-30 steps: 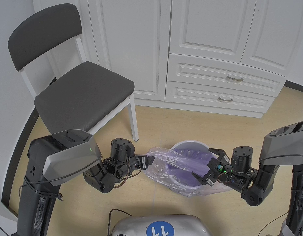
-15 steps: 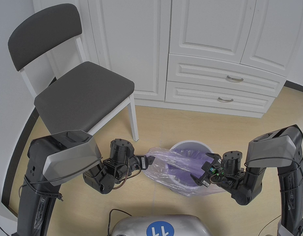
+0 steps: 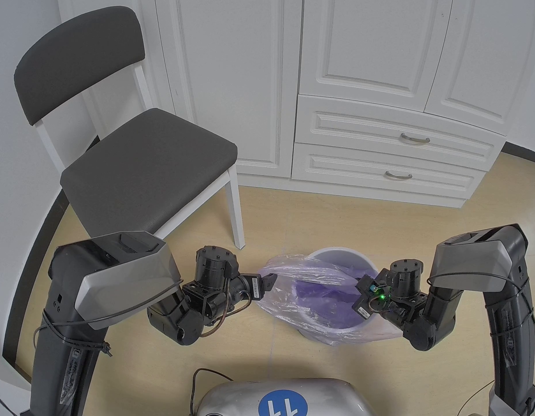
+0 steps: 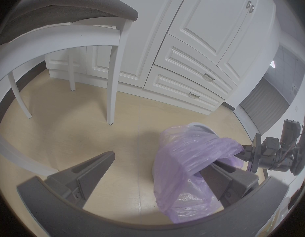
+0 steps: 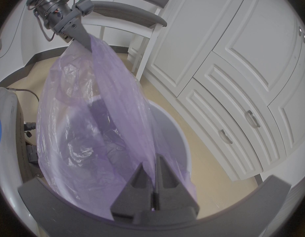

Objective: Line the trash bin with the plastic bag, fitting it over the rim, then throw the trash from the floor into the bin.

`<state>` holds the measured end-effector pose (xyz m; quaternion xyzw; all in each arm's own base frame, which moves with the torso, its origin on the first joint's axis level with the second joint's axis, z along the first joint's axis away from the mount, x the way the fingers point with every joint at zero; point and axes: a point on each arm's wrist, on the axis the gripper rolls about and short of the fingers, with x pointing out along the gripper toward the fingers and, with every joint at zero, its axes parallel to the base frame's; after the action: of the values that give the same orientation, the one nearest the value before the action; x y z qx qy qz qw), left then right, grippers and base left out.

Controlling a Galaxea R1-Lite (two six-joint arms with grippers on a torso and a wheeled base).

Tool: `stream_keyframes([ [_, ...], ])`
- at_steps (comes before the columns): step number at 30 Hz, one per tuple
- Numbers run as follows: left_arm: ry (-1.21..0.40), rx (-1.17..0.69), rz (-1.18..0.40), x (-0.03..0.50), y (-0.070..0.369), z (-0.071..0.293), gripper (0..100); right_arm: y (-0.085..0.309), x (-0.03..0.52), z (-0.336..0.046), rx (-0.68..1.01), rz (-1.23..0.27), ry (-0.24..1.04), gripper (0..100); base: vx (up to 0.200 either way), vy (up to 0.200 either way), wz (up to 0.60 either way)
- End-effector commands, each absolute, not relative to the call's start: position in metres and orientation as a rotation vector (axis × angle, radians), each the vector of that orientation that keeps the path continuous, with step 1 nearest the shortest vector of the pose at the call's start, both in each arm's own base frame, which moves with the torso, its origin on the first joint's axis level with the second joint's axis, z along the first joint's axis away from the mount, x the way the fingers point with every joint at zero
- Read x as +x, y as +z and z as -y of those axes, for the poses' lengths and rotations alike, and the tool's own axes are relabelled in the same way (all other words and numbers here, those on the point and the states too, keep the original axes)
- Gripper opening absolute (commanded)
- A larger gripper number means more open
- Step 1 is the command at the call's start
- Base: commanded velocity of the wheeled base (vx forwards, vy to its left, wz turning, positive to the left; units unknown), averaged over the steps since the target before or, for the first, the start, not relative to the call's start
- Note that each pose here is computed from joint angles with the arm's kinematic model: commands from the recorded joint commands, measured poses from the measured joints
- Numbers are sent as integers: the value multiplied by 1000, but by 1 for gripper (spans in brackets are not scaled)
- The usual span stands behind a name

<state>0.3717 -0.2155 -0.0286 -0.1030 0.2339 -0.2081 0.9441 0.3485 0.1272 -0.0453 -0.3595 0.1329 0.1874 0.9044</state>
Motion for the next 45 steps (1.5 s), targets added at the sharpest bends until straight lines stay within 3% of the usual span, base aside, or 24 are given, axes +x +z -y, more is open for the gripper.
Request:
stream_keyframes([
  [1,-425,-210,-476,371,-28,215,100,-41,354,-128,-735,-249,374,0,0,0,0],
  [6,-425,-215,-463,370,-27,214,100,-33,369,-135,-683,-193,338,0,0,0,0],
  [21,-451,-254,-337,374,-13,217,100,-28,448,-178,-462,18,-3,0,0,0,0],
  [30,-458,-251,-344,370,-12,219,100,-43,486,-183,-410,104,-72,0,0,0,0],
  [37,-475,-250,-339,368,-9,224,100,-46,489,-179,-416,78,-96,0,0,0,0],
  [38,-478,-250,-339,367,-9,225,100,-46,489,-180,-415,80,-95,100,0,0,0],
  [41,-479,-249,-341,366,-9,226,100,-41,478,-175,-428,59,-92,100,0,0,0],
  [45,-482,-247,-343,364,-8,227,100,-1,443,-161,-454,10,-39,100,0,0,0],
])
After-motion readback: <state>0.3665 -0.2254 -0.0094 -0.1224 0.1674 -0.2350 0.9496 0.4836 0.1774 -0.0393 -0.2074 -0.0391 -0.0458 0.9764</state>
